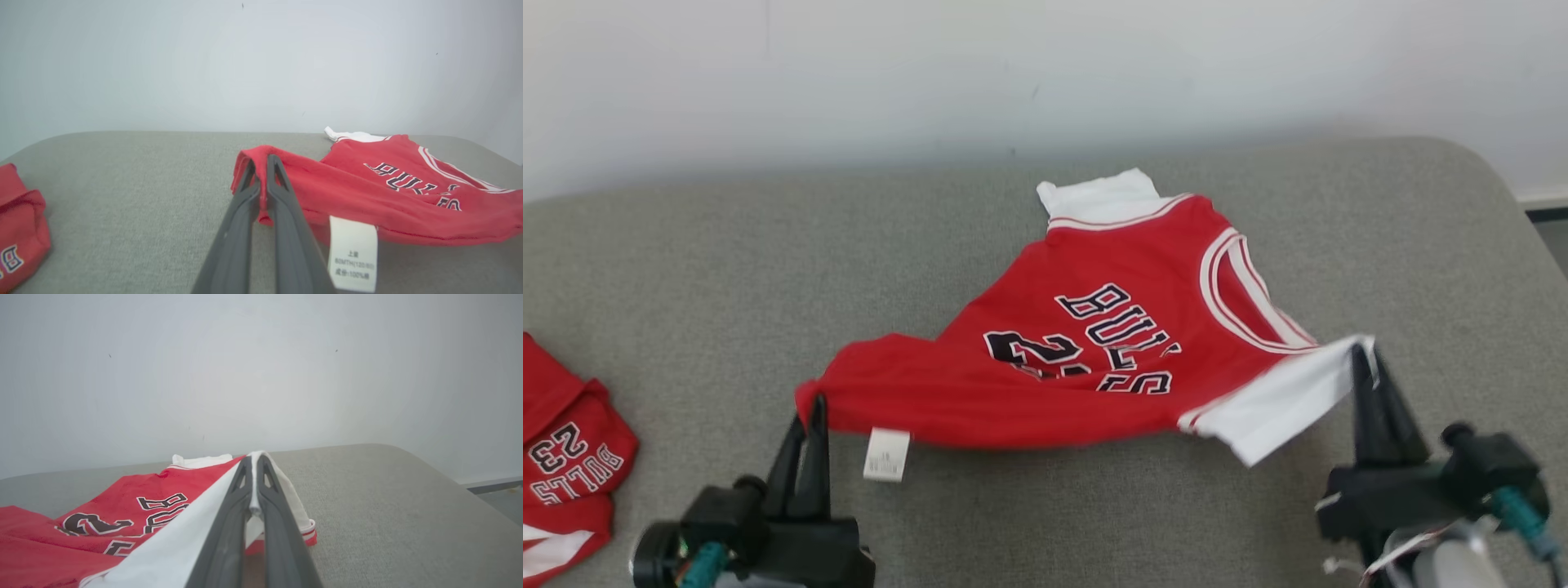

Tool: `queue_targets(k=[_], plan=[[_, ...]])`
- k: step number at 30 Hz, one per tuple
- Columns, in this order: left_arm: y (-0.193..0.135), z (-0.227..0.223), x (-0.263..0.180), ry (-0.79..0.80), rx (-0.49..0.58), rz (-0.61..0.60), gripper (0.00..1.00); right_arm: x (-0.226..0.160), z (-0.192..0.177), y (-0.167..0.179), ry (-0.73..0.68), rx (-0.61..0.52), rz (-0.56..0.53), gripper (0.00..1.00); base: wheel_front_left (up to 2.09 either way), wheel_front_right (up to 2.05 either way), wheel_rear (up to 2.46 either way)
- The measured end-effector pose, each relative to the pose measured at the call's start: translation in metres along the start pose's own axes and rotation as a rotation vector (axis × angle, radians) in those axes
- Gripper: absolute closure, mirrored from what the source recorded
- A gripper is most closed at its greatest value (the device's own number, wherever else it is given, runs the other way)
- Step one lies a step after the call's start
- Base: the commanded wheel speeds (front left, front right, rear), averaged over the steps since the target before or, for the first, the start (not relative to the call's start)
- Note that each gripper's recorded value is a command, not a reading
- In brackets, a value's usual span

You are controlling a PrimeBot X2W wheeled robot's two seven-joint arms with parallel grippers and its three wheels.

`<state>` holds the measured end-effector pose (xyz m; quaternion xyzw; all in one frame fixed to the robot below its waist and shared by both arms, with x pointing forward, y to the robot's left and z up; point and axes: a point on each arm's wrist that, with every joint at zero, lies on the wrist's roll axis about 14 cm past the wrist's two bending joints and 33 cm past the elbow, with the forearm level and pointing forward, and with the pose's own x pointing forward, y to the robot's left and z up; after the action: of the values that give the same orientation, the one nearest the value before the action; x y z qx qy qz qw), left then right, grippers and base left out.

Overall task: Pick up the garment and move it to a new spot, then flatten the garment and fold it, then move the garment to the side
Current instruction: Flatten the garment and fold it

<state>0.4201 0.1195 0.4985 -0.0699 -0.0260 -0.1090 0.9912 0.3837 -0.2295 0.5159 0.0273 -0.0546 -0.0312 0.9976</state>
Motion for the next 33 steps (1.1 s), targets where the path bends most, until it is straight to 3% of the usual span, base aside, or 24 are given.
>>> queue_targets(k=[8, 18, 24, 33], plan=[[0.010, 0.109, 0.023, -0.270, 0.190, -0.053, 1.00, 0.034, 0.138, -0.007, -0.379, -0.077, 0.054, 1.00, 0.00, 0.00, 0.00], [0.010, 0.229, 0.058, -0.484, 0.460, -0.121, 1.00, 0.068, 0.273, 0.017, -0.682, -0.234, 0.155, 1.00, 0.00, 0.00, 0.00], [0.002, 0.263, 0.092, -0.500, 0.564, -0.156, 1.00, 0.101, 0.303, 0.019, -0.712, -0.329, 0.158, 1.00, 0.00, 0.00, 0.00], [0.008, 0.272, 0.161, -0.481, 0.638, -0.163, 1.00, 0.174, 0.306, 0.014, -0.680, -0.416, 0.123, 1.00, 0.00, 0.00, 0.00]])
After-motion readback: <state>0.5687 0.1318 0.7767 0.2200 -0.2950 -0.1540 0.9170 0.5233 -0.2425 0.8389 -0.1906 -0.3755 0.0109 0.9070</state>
